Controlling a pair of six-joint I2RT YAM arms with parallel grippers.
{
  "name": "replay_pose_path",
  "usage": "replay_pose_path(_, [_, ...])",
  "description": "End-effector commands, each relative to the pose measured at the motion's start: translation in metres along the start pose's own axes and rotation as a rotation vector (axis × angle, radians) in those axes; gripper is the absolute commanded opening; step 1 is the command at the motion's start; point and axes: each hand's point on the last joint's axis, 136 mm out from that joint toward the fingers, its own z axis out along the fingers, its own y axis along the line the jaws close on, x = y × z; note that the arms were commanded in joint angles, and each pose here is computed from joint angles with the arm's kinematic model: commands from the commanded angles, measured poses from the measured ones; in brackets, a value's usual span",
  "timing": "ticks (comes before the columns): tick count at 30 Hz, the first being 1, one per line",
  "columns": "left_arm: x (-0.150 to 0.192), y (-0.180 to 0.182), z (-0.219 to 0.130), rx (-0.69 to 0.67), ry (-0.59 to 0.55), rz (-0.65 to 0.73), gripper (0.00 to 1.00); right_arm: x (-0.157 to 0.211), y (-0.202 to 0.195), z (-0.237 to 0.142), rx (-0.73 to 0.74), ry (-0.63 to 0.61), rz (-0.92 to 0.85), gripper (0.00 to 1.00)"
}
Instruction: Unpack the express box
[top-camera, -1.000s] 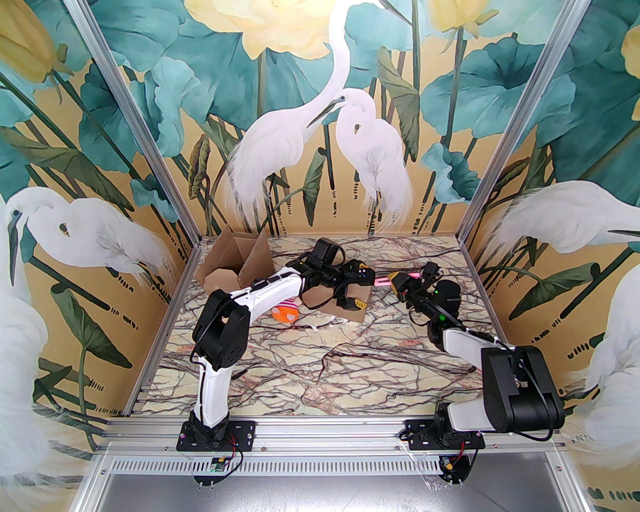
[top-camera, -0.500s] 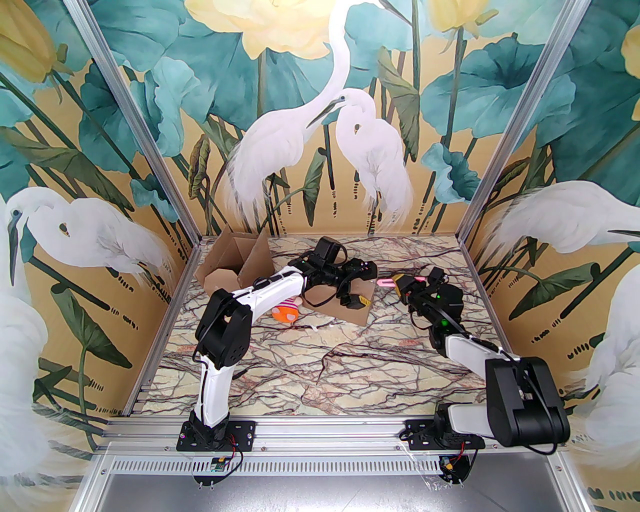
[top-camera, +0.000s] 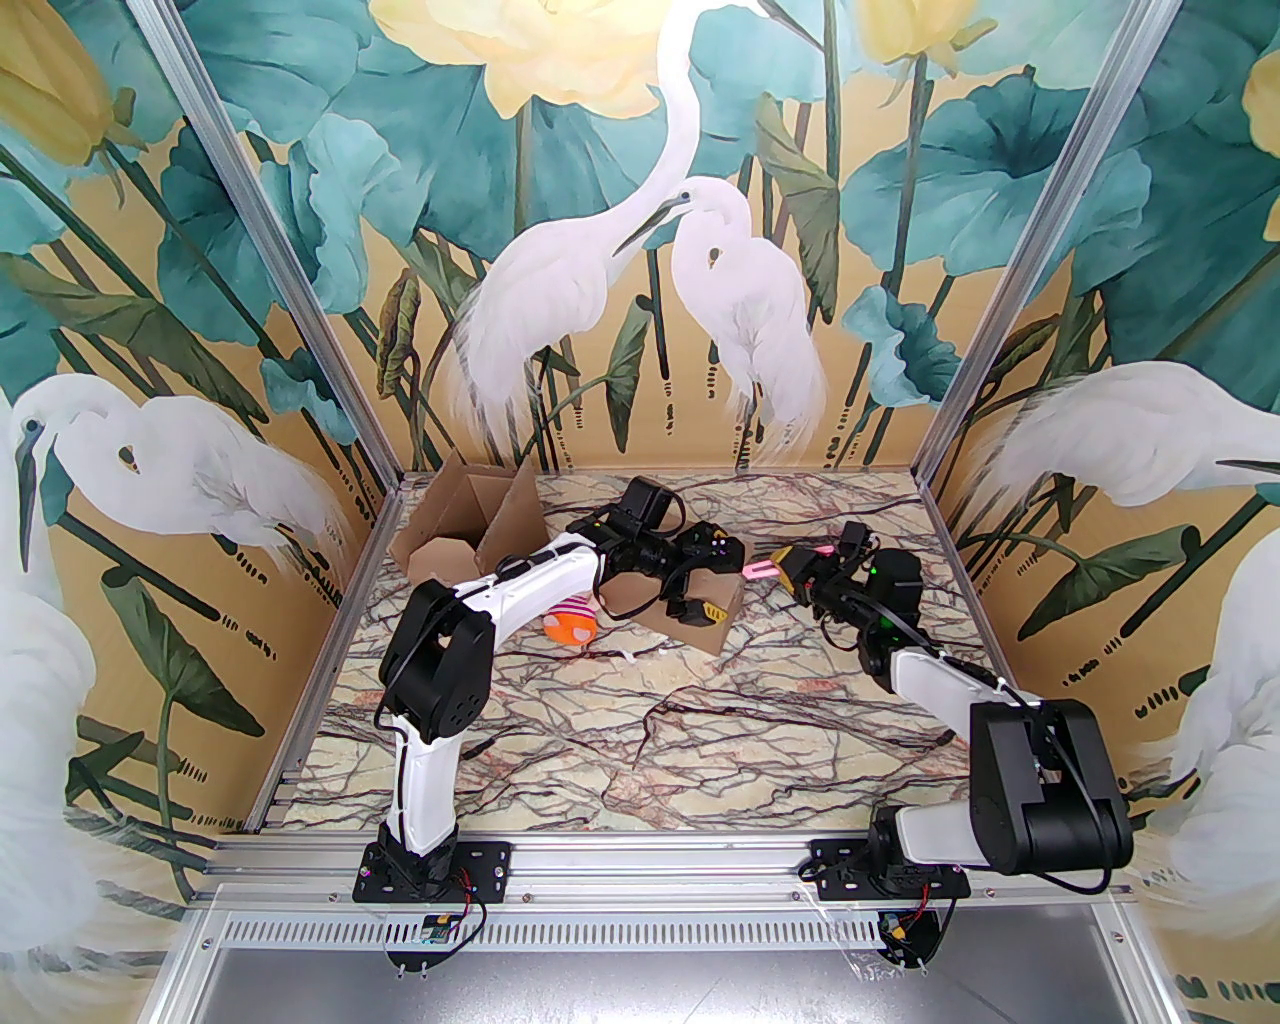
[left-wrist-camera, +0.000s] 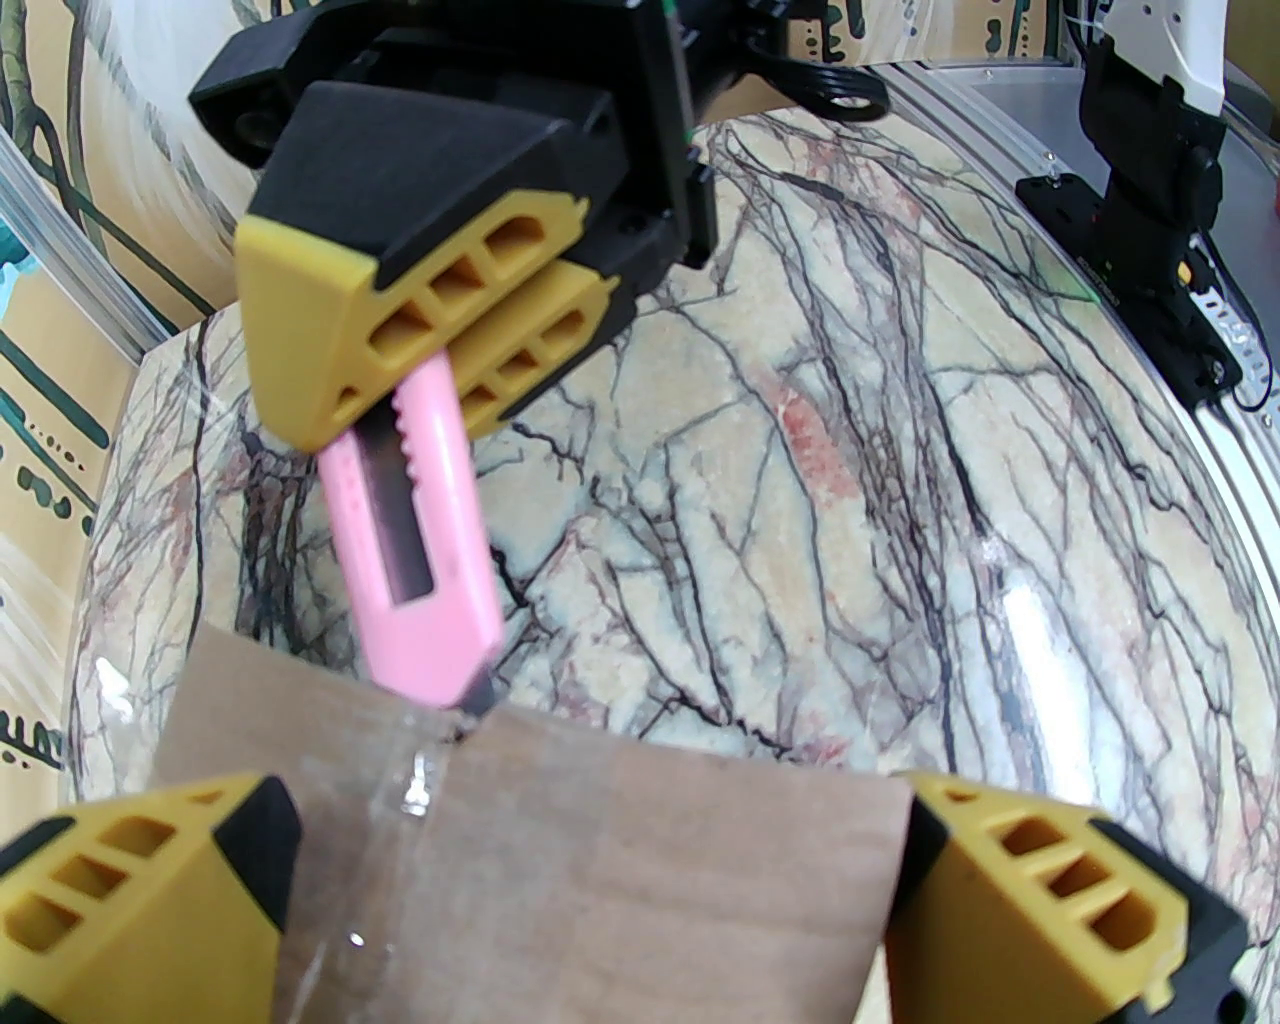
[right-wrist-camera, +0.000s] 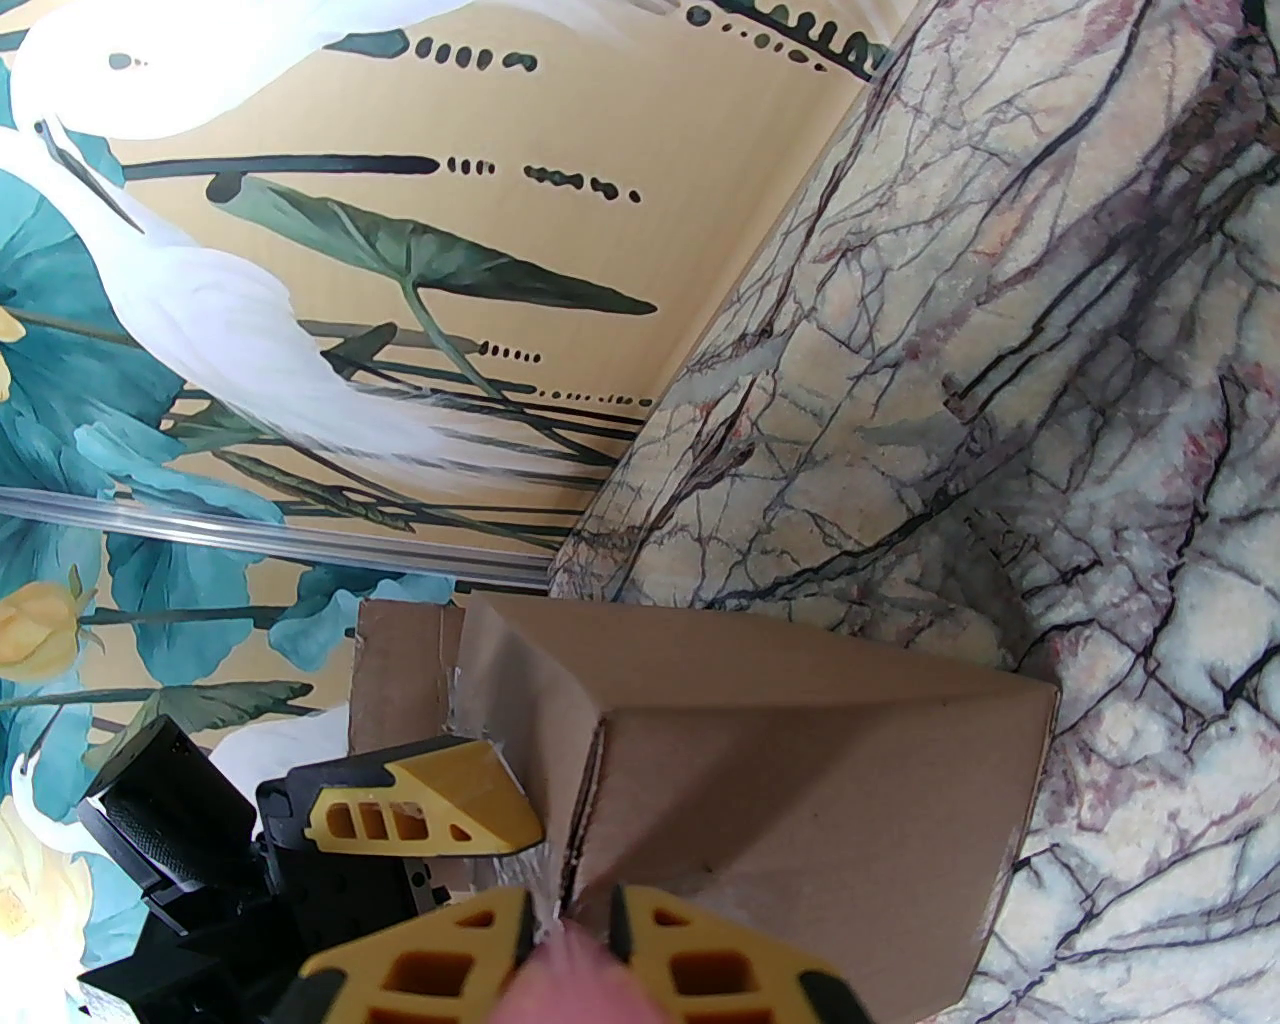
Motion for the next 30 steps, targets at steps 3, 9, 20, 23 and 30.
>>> replay_pose_path(3, [0.01, 0.06, -0.019, -0.232, 0.039, 0.006, 0.97, 0.049, -0.009, -0.001, 0.0, 0.228, 0.029, 0.0])
replay_pose_path(9, [0.003, 0.088, -0.026, -0.322, -0.019, -0.136, 0.95, 0.05, -0.016, -0.01, 0.029, 0.13, 0.104, 0.0])
replay_pose_path(20, [0.017, 0.105, -0.026, -0.4, 0.03, -0.225, 0.95, 0.056, -0.03, -0.032, 0.152, -0.013, 0.204, 0.0])
replay_pose_path(23, [0.019, 0.106, -0.026, -0.403, 0.039, -0.23, 0.95, 0.057, -0.032, -0.041, 0.176, -0.05, 0.218, 0.0])
replay_pose_path(30, [0.01, 0.075, -0.016, -0.276, -0.025, -0.158, 0.96, 0.05, -0.026, -0.047, 0.155, -0.103, 0.166, 0.0])
